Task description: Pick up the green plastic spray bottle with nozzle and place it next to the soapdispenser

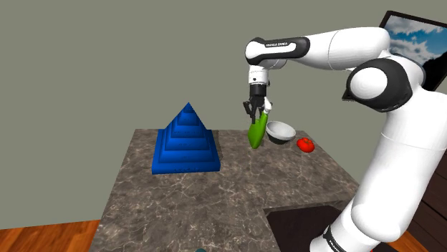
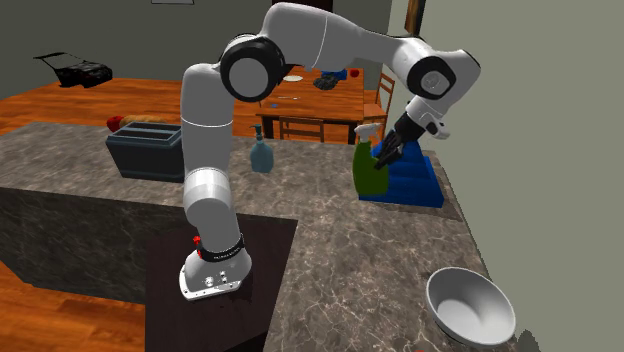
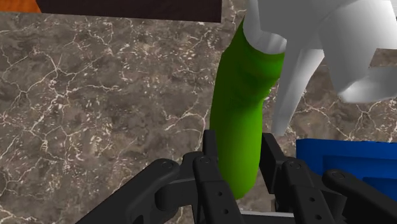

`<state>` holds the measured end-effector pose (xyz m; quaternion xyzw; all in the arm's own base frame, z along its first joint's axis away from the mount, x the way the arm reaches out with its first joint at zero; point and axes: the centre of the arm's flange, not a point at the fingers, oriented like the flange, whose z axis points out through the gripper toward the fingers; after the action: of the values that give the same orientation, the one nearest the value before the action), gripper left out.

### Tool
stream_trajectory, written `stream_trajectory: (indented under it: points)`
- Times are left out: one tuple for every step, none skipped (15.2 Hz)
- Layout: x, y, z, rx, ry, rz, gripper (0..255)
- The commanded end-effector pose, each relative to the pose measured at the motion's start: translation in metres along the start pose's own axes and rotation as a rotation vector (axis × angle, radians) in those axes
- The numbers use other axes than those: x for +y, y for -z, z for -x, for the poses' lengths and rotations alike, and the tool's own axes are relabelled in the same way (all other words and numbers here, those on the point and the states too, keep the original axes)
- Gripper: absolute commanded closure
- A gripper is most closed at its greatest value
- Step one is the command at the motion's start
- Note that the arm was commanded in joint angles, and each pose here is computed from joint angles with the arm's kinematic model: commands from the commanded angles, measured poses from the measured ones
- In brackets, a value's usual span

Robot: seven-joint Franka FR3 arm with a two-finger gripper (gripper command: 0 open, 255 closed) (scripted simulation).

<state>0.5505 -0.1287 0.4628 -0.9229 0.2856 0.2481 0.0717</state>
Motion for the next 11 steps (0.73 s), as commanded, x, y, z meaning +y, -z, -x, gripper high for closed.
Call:
stream_trajectory:
  points:
    - [0.001, 0.011, 0.005, 0.0, 0.0, 0.0, 255]
    - [0.001, 0.015, 0.008, 0.0, 0.0, 0.0, 255]
    - [0.001, 0.02, 0.01, 0.0, 0.0, 0.0, 255]
    - [0.001, 0.025, 0.013, 0.0, 0.0, 0.0, 255]
    - [0.001, 0.029, 0.016, 0.0, 0.0, 0.0, 255]
    - [0.001, 0.034, 0.018, 0.0, 0.0, 0.0, 255]
    - [0.001, 0.038, 0.021, 0.0, 0.0, 0.0, 255]
    - [0.001, 0.043, 0.024, 0.0, 0.0, 0.0, 255]
    - [0.001, 0.048, 0.026, 0.0, 0.0, 0.0, 255]
    - [0.001, 0.052, 0.029, 0.0, 0.0, 0.0, 255]
    - [0.001, 0.057, 0.032, 0.0, 0.0, 0.0, 255]
